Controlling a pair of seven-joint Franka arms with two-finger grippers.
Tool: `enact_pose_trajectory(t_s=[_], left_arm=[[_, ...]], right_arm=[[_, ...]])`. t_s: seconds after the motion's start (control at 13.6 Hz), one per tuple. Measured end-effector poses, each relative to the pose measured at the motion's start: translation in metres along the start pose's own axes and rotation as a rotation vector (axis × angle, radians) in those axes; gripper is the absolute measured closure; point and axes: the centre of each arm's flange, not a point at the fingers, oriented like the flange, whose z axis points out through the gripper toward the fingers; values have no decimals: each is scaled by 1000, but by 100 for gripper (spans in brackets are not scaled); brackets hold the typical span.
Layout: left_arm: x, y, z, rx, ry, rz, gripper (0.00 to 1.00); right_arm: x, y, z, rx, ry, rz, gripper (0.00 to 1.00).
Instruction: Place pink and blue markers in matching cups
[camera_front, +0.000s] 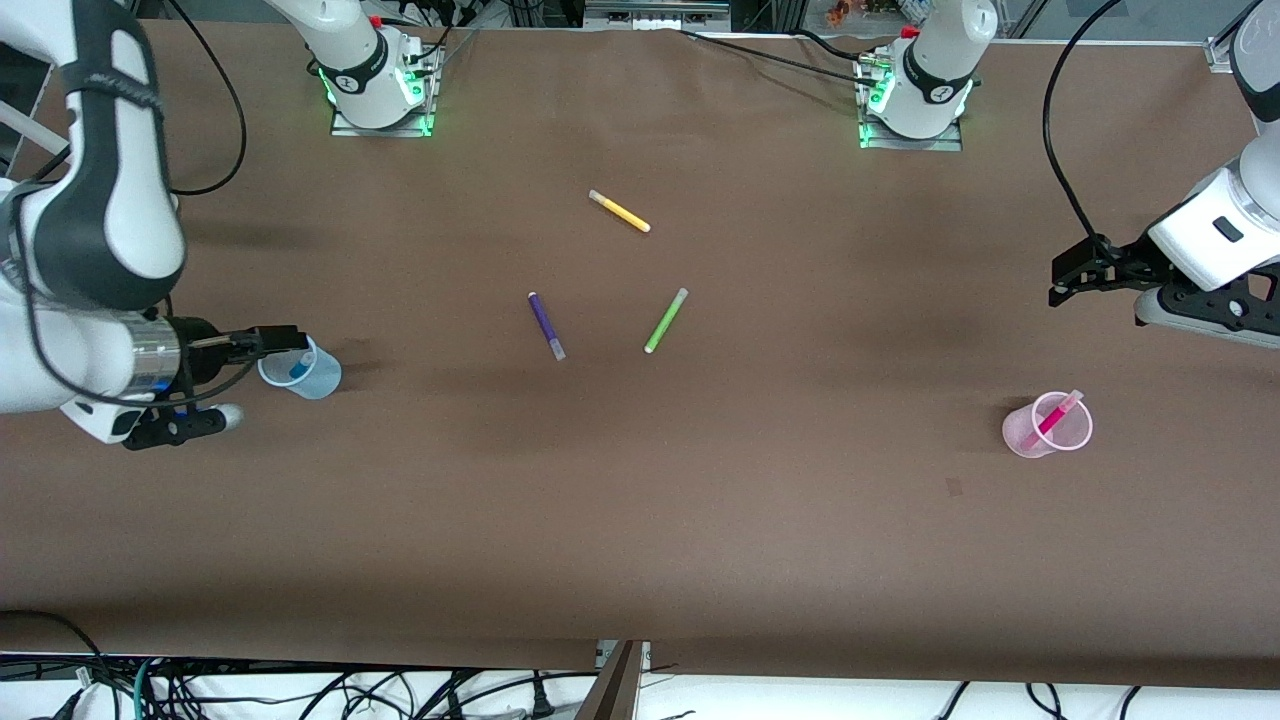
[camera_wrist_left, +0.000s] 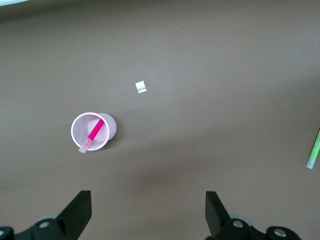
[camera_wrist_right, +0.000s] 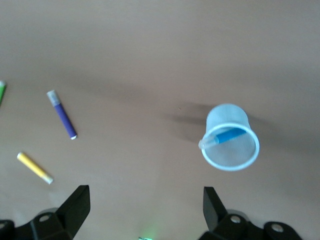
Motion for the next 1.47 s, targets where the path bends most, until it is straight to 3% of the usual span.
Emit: enact_pose_trajectory(t_s=[0.22, 0.37, 0.44, 0.74, 1.47], left_arm=[[-1, 0, -2, 1, 3, 0, 0], [-2, 0, -3, 1, 4, 3, 0], [-3, 1, -4, 1, 4, 10, 0], [-4, 4, -5, -1, -4, 70, 0], [-7, 8, -4, -5, -33, -36, 0]], right_arm=[[-33, -17, -23, -56, 31, 42, 0], [-62, -8, -44, -88, 83, 64, 0], [-95, 2, -70, -125, 138, 83, 0], [-171, 2, -113, -131, 231, 93, 0], [-174, 7, -115, -125, 194, 126, 0]])
